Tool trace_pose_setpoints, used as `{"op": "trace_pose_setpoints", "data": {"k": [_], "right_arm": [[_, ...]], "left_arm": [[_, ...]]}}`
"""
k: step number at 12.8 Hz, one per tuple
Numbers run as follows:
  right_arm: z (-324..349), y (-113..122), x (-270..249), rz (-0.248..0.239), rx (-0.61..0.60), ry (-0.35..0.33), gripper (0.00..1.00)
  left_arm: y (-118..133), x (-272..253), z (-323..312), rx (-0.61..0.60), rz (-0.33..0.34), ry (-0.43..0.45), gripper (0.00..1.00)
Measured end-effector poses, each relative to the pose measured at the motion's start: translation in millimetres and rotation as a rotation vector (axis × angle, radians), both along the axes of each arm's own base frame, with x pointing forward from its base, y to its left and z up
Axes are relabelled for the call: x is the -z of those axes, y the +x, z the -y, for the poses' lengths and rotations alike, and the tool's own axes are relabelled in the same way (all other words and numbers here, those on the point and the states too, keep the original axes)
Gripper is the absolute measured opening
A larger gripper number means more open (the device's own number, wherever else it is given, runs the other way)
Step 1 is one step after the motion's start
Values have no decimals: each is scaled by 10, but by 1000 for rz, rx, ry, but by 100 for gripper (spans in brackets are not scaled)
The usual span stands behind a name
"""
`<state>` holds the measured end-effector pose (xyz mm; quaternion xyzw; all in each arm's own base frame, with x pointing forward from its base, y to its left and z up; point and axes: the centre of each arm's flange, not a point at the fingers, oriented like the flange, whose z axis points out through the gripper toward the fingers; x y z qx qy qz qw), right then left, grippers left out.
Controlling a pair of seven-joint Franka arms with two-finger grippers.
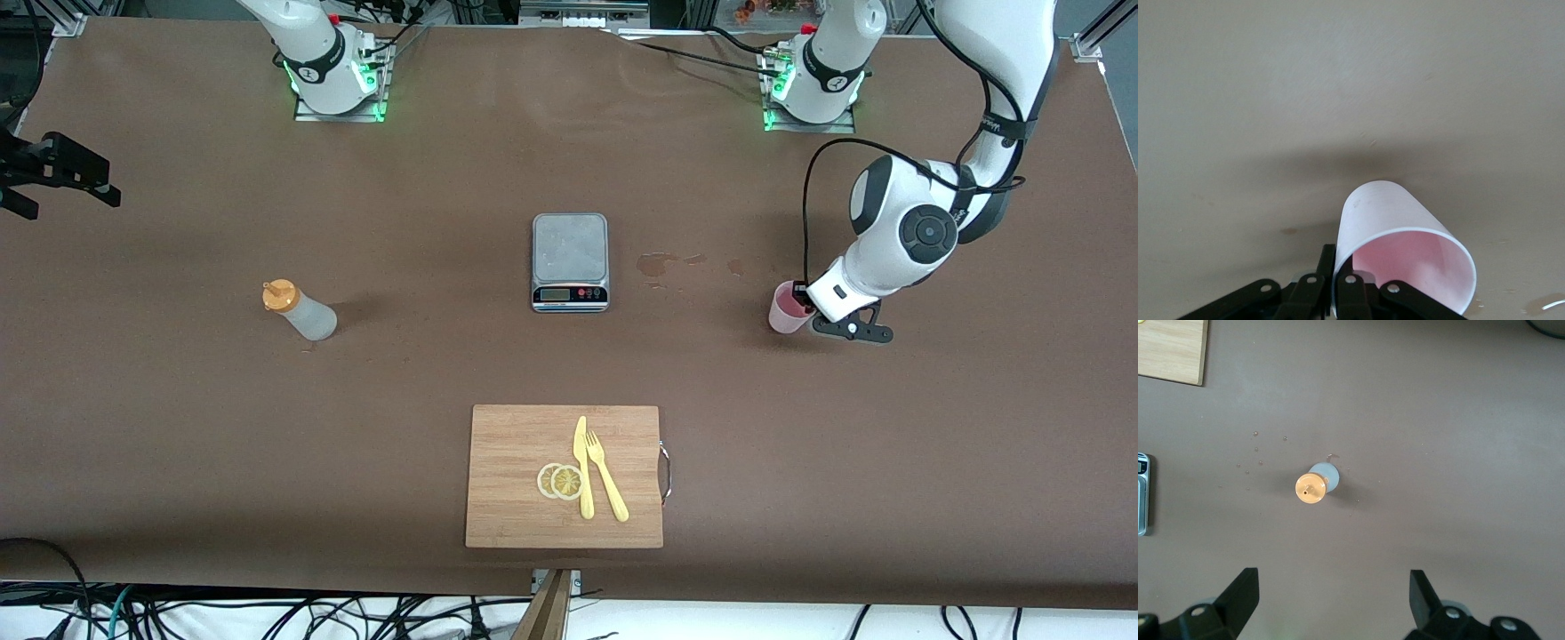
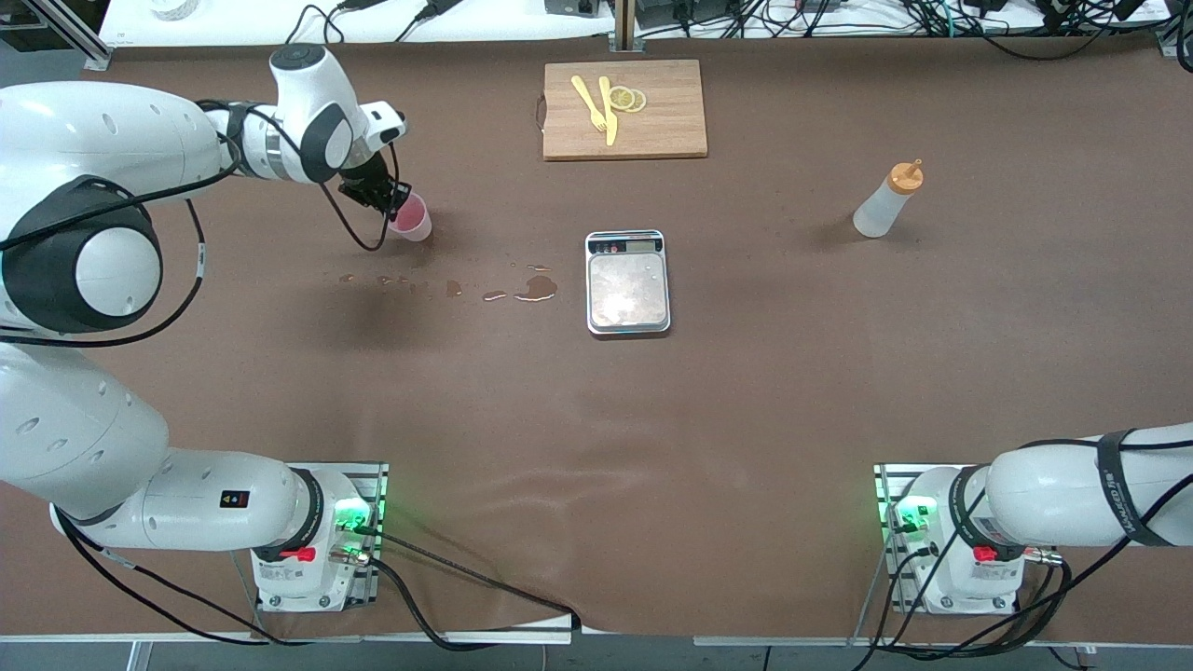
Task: Add sauce to pink cup with both arms
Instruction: 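Lift the pink cup with the left gripper and place it on the scale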
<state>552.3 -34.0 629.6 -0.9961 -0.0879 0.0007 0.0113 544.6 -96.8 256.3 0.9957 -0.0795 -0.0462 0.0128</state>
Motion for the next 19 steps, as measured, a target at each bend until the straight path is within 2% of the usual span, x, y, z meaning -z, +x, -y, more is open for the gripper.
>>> {"op": "trace_pose_setpoints", "data": {"k": [3,5,7,10,12,15,19], "right_arm": [[0,0,0,0,0,0,100],[2,0,0,0,0,0,100],[2,0,-1,1,0,0,100],[-1,0,-1,0,0,0,100],[-3,1,0,0,-1,0,100],[-27,2,0,0,-5,0,100],[-41,3,0,0,-7,0,100]], "left_arm": [[188,-482,412,42,-49,-5,4],[183,-771,887,20,-60,-10,4],[-42,-869,1568,-40,-61,-4,4],[-528,-880,2585,-131,-65,17,4],[-775,-771,3111,-215,-91,23,4],[-938,-465,3619,-243,-132,27,4],[-955,-109,3855,-232,-150,3,4]]}}
